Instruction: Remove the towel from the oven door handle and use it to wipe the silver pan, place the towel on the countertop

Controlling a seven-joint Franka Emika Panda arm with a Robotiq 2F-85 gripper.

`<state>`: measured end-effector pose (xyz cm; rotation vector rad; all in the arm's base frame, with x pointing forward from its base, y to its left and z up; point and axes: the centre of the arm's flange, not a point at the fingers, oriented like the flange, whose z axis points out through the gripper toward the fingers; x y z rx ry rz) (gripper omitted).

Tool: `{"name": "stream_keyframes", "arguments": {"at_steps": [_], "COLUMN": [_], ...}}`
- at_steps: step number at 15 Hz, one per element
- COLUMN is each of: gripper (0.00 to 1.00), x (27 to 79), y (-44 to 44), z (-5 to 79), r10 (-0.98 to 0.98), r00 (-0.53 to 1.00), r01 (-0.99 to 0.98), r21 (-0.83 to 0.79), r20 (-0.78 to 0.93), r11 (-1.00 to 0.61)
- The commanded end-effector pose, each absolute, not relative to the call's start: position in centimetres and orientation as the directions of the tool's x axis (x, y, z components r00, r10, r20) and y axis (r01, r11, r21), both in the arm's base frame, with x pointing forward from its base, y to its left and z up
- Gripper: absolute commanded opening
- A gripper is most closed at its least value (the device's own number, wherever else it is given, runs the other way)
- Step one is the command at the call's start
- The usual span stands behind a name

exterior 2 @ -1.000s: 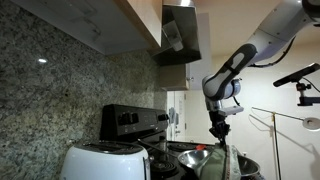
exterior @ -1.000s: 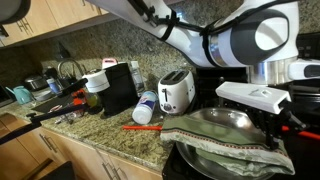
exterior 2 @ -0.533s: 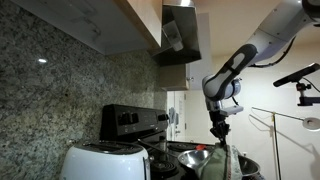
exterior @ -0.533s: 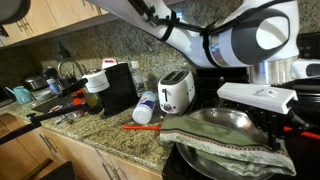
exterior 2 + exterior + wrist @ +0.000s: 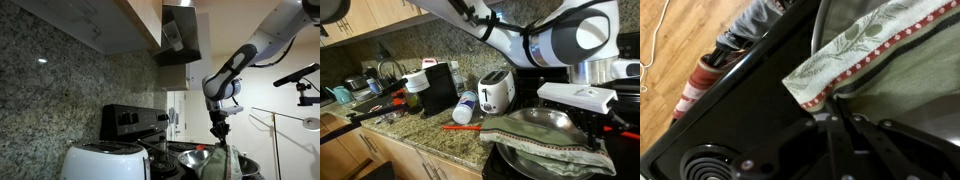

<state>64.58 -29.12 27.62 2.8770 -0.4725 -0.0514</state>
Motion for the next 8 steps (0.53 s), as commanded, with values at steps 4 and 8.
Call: {"name": "stream_keyframes", "arguments": {"at_steps": [4, 8], "gripper": [0.01, 0.01], "x": [64.4, 64.3], "y": [-26.7, -22.2], "z": [26.7, 24.4], "r10": [-0.282, -0.199], "r00": [0.959, 0.979], "r01": [-0.271, -0.176], "r21": [0.249, 0.302], "r20": [-0.008, -0.047], "r11": [-0.930, -0.937]}}
